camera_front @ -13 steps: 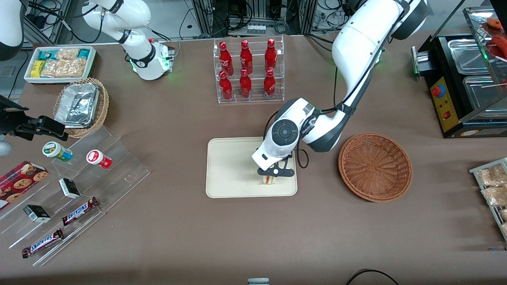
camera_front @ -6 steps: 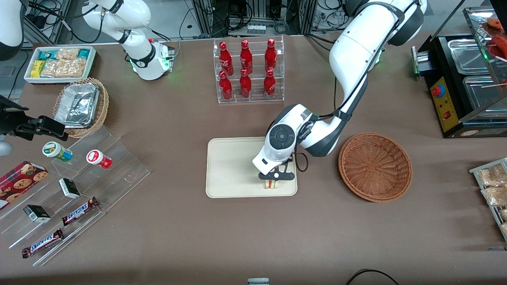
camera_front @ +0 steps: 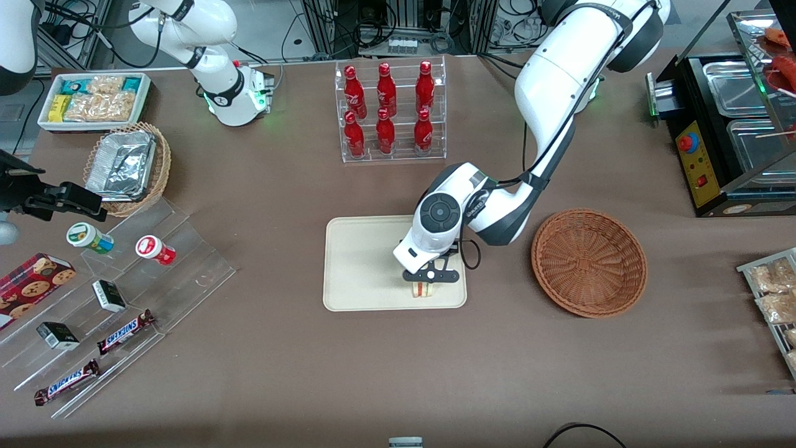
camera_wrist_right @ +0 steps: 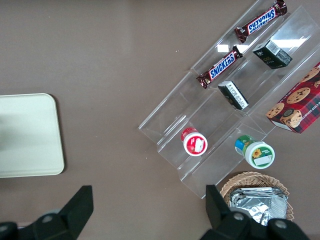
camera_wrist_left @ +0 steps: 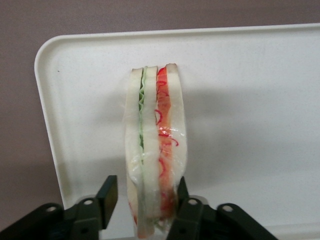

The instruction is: Place sandwich from basket to tray

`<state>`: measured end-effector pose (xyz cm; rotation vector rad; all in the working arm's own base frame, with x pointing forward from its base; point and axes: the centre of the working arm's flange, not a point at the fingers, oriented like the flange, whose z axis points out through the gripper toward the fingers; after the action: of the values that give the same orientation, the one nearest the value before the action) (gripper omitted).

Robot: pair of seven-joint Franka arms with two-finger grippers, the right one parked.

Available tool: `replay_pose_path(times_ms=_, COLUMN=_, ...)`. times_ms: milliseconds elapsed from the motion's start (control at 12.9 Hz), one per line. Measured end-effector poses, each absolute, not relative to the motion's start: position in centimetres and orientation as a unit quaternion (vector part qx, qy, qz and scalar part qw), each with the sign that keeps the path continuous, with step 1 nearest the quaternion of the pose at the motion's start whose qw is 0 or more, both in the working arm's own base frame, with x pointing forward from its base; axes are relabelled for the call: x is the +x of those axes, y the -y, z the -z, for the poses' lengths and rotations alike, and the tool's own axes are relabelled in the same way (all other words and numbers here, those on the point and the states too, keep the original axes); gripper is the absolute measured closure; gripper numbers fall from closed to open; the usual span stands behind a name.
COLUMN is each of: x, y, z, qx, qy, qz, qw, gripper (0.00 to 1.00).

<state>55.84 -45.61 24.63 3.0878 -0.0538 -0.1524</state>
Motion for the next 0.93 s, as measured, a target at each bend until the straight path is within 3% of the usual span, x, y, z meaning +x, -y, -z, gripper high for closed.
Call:
replay_pose_path(times_ms=233, x=56.0, y=45.7, z=-25.0, qx=0.998, qy=0.017, qz=0.045, qw=0.026, gripper=0.07)
replay_pose_path(times_ms=310, x=56.2, y=45.8, z=-25.4, qx=0.999, qy=0.017, qz=0.042, qw=0.029, gripper=0.00)
replay_pose_path(times_ms=543, x=57.0, y=45.6, z=-28.5, qx=0.999, qy=0.014, qz=0.024, qw=0.035, gripper=0.00)
replay_pose_path(times_ms=931, x=60.8, y=39.2, z=-37.6, qx=0.999, qy=-0.032, qz=-0.019, qw=0.023, gripper=0.00)
